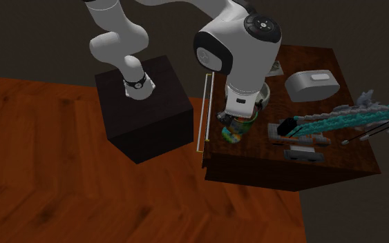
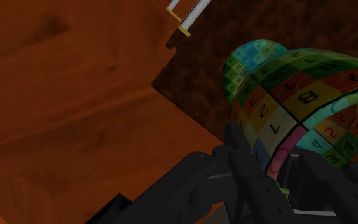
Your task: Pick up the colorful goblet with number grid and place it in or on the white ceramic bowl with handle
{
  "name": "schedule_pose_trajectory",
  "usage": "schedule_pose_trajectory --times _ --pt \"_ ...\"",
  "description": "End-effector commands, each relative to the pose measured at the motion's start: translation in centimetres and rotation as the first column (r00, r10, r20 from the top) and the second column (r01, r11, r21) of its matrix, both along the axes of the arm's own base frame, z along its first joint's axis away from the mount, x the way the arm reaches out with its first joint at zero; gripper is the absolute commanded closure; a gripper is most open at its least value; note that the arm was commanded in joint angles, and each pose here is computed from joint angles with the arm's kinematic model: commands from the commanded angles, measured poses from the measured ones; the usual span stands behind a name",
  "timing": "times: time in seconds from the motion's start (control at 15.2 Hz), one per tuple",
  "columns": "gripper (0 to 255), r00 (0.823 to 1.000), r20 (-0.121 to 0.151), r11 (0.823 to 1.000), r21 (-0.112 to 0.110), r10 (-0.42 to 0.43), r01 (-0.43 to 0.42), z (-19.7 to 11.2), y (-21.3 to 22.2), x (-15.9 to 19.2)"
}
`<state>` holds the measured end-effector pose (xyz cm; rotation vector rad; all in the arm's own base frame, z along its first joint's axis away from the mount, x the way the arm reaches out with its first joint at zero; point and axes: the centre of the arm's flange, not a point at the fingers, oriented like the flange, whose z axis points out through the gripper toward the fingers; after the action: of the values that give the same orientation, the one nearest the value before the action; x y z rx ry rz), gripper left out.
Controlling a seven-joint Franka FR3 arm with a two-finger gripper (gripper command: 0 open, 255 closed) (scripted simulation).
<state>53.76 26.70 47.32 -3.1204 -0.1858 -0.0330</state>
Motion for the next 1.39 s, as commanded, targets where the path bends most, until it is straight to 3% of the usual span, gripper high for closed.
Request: schedule_pose_trajectory --times 0.0,0.33,1.32 --pt "255 1.0 0.0 1.0 0.0 0.0 0.0 0.0 0.0 0.0" --pt "255 1.0 0.0 1.0 0.0 0.0 0.0 0.0 0.0 0.0" --pt "255 1.0 0.0 1.0 0.0 0.0 0.0 7.9 0.0 0.0"
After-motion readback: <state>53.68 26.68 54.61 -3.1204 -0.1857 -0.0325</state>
